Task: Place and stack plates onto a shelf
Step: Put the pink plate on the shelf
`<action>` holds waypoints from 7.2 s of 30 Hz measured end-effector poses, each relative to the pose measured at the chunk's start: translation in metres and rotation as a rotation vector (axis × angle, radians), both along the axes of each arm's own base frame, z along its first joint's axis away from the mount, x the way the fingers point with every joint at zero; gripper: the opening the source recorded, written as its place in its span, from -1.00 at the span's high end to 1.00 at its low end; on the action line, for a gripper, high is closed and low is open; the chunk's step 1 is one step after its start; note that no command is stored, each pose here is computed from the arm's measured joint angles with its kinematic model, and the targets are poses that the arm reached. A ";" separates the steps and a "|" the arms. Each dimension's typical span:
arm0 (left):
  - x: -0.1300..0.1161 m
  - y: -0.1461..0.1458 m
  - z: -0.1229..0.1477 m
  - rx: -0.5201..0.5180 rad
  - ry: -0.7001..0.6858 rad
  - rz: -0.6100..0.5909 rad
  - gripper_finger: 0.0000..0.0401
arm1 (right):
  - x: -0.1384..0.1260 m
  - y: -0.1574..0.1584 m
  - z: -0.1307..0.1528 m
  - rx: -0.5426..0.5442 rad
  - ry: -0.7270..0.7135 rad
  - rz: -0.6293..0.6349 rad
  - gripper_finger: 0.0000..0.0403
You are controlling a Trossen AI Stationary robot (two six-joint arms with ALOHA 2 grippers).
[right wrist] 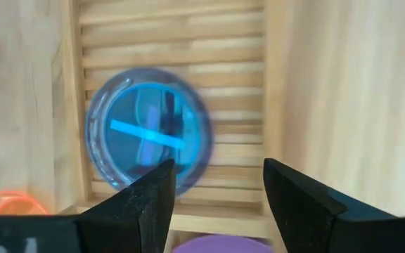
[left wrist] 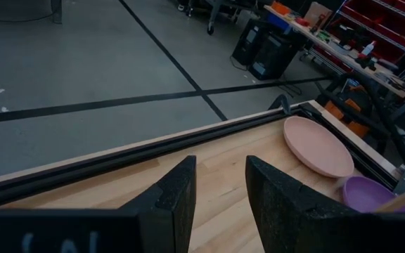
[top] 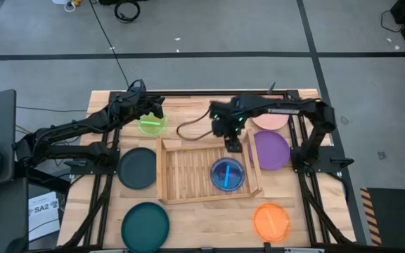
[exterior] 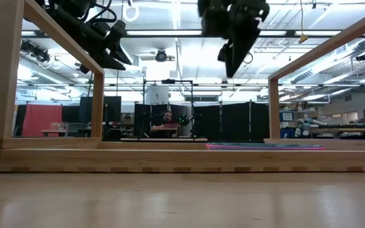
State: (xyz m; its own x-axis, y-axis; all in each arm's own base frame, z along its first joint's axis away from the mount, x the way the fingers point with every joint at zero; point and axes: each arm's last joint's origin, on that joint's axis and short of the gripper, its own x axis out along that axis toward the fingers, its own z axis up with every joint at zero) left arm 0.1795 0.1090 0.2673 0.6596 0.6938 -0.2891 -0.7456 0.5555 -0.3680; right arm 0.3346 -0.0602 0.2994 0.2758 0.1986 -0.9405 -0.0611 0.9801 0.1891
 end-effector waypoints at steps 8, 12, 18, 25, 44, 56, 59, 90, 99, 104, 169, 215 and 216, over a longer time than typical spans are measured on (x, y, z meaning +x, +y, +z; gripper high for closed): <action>0.000 0.000 0.000 0.000 0.000 0.000 0.35 | -0.053 -0.045 0.053 -0.166 -0.140 -0.185 -0.09; 0.000 0.000 0.000 0.000 0.000 0.000 0.35 | -0.082 -0.068 0.071 -0.203 -0.192 -0.300 -0.09; 0.000 0.000 0.000 0.000 0.000 0.000 0.35 | -0.112 -0.094 0.071 -0.225 -0.205 -0.434 -0.09; 0.000 0.000 0.000 0.000 0.000 0.000 0.35 | -0.139 -0.114 0.029 -0.196 -0.109 -0.552 -0.09; 0.000 0.000 0.000 0.000 -0.001 0.000 0.35 | -0.161 -0.115 -0.087 -0.135 -0.019 -0.664 -0.09; 0.000 0.000 0.000 0.000 -0.001 0.000 0.35 | -0.162 -0.111 -0.118 -0.155 -0.096 -0.709 -0.09; 0.000 0.000 0.000 0.000 -0.001 0.000 0.35 | -0.164 -0.110 -0.125 -0.159 -0.105 -0.711 -0.09; 0.000 0.000 0.000 0.000 -0.001 0.000 0.35 | -0.176 -0.101 -0.150 -0.210 -0.027 -0.749 0.45; 0.000 0.000 0.000 0.000 -0.001 0.001 0.35 | -0.176 -0.100 -0.150 -0.209 -0.024 -0.750 0.80; 0.000 0.000 0.000 0.000 -0.001 0.001 0.35 | -0.176 -0.100 -0.150 -0.208 -0.024 -0.751 0.90; 0.001 -0.001 0.001 -0.006 -0.015 -0.041 0.35 | -0.052 -0.040 0.050 -0.290 -0.665 -0.233 0.92; 0.085 0.058 0.131 -0.224 0.246 -0.404 0.35 | -0.013 0.049 0.000 -0.396 -0.453 0.285 0.92; 0.088 0.062 0.131 -0.239 0.260 -0.399 0.35 | -0.011 0.050 -0.003 -0.407 -0.444 0.295 0.92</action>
State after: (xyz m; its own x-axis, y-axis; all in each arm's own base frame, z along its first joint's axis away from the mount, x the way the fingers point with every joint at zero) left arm 0.2679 0.1714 0.3980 0.7440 0.2986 -0.5977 -0.5774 0.7376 -0.3501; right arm 0.3233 -0.0100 0.2968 0.6425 -0.0218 -0.7660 -0.3244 0.8979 -0.2976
